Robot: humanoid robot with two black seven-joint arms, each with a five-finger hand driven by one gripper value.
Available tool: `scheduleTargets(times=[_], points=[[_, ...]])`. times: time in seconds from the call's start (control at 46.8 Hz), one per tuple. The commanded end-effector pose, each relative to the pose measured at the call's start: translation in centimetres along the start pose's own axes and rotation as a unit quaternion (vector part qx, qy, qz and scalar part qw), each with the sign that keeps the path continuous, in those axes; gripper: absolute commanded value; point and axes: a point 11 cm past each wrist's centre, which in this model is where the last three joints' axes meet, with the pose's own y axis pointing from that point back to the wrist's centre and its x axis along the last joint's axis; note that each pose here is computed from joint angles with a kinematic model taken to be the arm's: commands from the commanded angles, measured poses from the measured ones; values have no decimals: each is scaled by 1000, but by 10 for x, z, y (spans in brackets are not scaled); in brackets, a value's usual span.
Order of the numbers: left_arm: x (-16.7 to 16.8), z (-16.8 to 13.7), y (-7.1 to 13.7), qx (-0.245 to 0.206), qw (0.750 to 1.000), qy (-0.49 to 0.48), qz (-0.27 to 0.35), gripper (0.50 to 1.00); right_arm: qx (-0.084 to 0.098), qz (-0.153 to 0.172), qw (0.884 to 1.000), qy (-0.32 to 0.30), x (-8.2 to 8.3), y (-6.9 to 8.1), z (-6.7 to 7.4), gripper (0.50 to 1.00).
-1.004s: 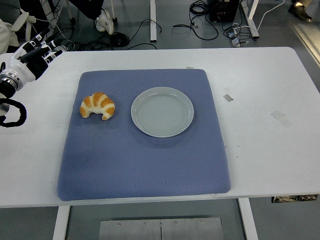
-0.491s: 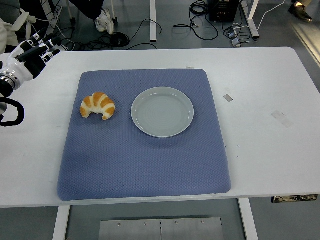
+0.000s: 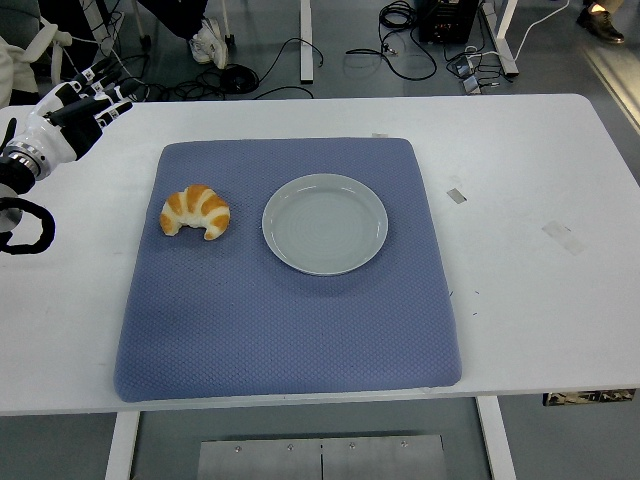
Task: Place the bread on the plate
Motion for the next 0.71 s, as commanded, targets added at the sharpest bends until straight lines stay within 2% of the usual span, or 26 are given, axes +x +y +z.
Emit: scheduleTargets(times=[0.0, 0.256, 0.577, 0.684], points=[[-4, 5, -2, 3, 999, -41, -8, 983, 0, 0, 1000, 1, 0, 0, 0, 1000], [-6, 26, -5, 20, 979, -201, -23, 983, 0, 0, 1000, 0, 0, 0, 0, 1000], [-10, 40, -7, 28, 969, -244, -30, 983, 0, 0, 1000, 0, 0, 0, 0, 1000], [-10, 31, -7, 46, 962, -267, -36, 983, 0, 0, 1000, 1, 0, 0, 0, 1000]])
